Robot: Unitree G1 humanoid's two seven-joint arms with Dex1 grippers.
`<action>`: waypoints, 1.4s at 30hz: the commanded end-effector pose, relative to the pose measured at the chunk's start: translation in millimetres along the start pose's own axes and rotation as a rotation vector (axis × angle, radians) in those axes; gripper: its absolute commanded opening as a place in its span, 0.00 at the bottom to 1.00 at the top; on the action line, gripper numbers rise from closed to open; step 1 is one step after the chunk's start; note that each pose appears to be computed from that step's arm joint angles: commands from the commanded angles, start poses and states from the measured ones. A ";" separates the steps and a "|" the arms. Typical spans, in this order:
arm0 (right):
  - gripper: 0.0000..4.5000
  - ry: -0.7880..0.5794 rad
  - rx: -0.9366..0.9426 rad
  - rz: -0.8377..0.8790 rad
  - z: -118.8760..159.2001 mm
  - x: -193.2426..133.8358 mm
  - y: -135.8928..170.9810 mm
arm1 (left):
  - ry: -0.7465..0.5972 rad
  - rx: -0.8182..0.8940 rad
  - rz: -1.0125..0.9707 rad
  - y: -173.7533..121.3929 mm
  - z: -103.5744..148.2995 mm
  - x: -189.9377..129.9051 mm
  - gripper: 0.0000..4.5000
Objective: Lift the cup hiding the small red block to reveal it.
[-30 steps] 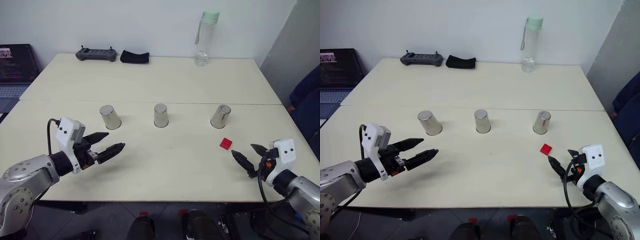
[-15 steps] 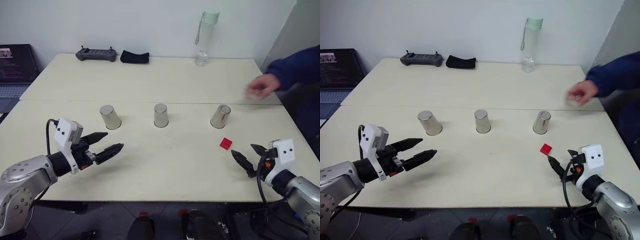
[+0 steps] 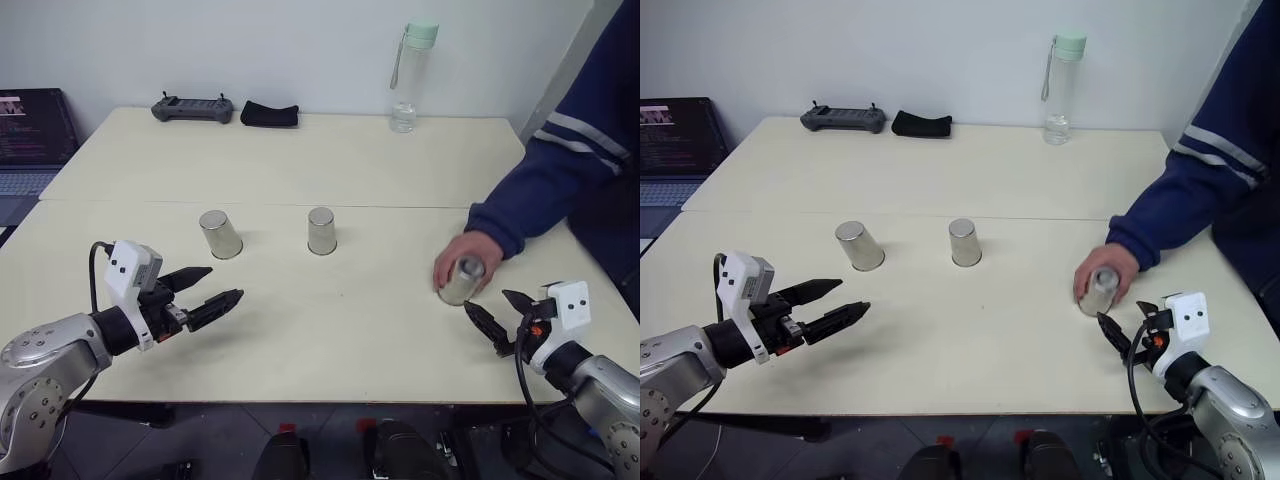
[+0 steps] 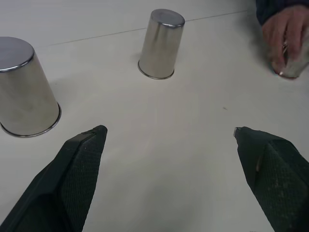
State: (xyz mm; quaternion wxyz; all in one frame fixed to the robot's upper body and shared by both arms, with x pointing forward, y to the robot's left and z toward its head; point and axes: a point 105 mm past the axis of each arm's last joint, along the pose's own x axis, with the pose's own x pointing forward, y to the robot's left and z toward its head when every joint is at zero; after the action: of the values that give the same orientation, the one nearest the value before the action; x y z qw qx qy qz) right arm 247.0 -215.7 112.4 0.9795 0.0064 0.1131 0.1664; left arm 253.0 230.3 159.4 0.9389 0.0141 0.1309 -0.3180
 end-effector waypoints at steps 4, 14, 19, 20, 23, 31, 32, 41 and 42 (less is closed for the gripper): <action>0.99 -0.039 -0.019 0.001 8.1 -0.4 5.8 | -0.019 0.025 -0.006 -0.8 5.4 -1.6 1.00; 0.99 -0.046 -0.020 -0.002 11.8 0.9 7.8 | -0.018 0.026 -0.011 -1.6 5.7 -0.4 1.00; 0.99 -0.045 -0.019 -0.001 11.9 0.9 9.2 | -0.018 0.028 -0.012 -1.4 6.4 -0.1 1.00; 0.99 -0.046 -0.018 0.000 12.0 1.1 9.4 | -0.018 0.029 -0.012 -1.5 6.7 0.2 1.00; 0.99 -0.047 -0.017 0.000 12.0 2.0 9.9 | -0.018 0.031 -0.014 -1.8 6.8 0.9 1.00; 0.99 -0.043 -0.013 -0.001 8.7 1.7 10.1 | -0.016 0.035 -0.017 -2.0 7.5 1.7 1.00; 0.99 -0.044 -0.011 -0.001 8.5 1.9 10.3 | -0.015 0.036 -0.016 -1.8 7.7 1.8 1.00; 0.99 -0.040 -0.010 0.003 6.0 3.1 10.6 | -0.016 0.039 -0.016 -2.0 8.4 2.8 1.00; 0.99 -0.040 -0.009 0.003 5.8 3.3 10.5 | -0.016 0.040 -0.016 -2.1 8.4 3.0 1.00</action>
State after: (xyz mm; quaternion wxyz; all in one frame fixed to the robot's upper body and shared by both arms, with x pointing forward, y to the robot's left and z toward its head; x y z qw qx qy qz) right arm 247.9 -206.4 109.5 0.9798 0.0156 0.1126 0.1648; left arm 255.0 228.2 161.4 0.9377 0.0193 0.1275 -0.3228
